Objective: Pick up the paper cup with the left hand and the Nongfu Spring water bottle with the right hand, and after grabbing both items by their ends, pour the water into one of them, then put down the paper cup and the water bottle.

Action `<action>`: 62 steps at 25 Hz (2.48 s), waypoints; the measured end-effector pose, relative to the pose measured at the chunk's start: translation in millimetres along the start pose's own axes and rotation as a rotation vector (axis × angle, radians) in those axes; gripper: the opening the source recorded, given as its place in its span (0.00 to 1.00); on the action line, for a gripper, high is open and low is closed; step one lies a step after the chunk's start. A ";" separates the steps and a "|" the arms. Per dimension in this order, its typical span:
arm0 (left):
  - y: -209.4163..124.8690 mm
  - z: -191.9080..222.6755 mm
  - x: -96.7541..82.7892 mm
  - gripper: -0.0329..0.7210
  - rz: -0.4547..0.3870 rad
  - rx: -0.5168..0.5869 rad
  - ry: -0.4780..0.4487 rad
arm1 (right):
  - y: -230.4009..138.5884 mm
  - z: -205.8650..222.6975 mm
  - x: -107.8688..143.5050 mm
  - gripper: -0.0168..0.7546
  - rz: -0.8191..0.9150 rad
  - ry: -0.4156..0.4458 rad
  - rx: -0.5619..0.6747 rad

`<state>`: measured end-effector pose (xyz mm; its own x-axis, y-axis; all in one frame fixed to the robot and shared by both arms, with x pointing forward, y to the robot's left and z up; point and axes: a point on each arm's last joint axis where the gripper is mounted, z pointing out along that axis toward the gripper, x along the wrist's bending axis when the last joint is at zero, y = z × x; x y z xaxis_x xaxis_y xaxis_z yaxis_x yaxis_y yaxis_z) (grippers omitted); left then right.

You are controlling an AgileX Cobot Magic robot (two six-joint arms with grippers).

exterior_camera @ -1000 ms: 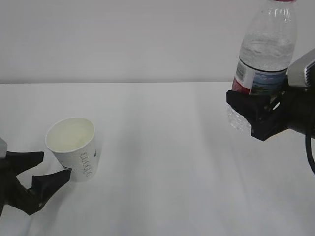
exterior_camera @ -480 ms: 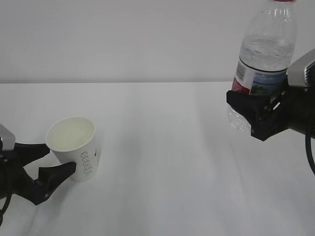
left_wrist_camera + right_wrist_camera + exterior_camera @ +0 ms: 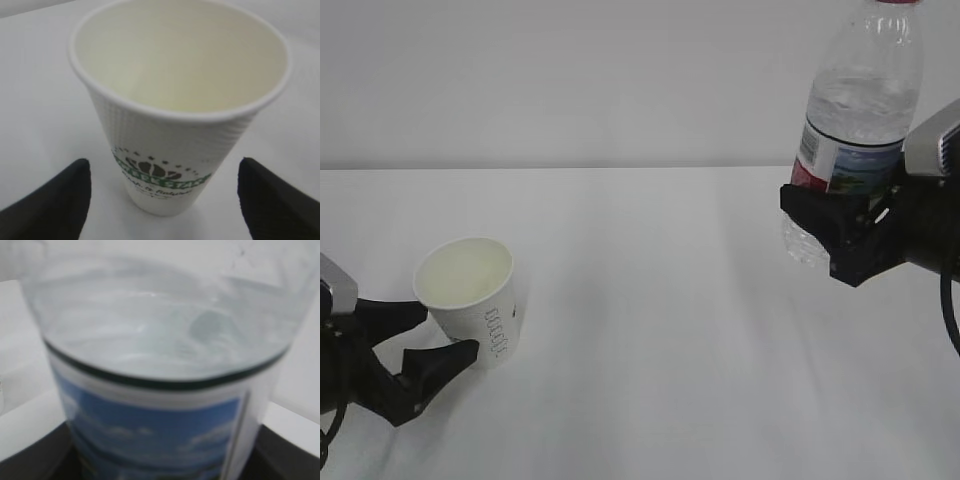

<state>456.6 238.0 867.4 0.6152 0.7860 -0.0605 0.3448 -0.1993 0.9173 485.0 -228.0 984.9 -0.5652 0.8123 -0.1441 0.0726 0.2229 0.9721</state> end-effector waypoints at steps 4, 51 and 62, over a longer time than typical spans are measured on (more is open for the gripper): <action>1.0 2.8 0.7 0.95 0.010 -0.004 -0.014 | 0.0 0.0 0.0 0.65 0.000 0.000 0.000; 3.5 78.2 -1.2 0.86 0.032 -0.042 -0.094 | -0.9 0.0 -0.2 0.65 0.000 -0.003 0.010; 2.0 73.5 -3.5 0.79 0.007 -0.033 -0.096 | -4.0 -0.1 -1.0 0.65 0.000 -0.011 0.044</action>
<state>507.2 191.8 840.5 0.6835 0.7244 -0.0902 0.3174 -0.1836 0.9303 485.2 -229.7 981.1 -0.5559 0.8183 -0.1464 0.1090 0.2463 0.9630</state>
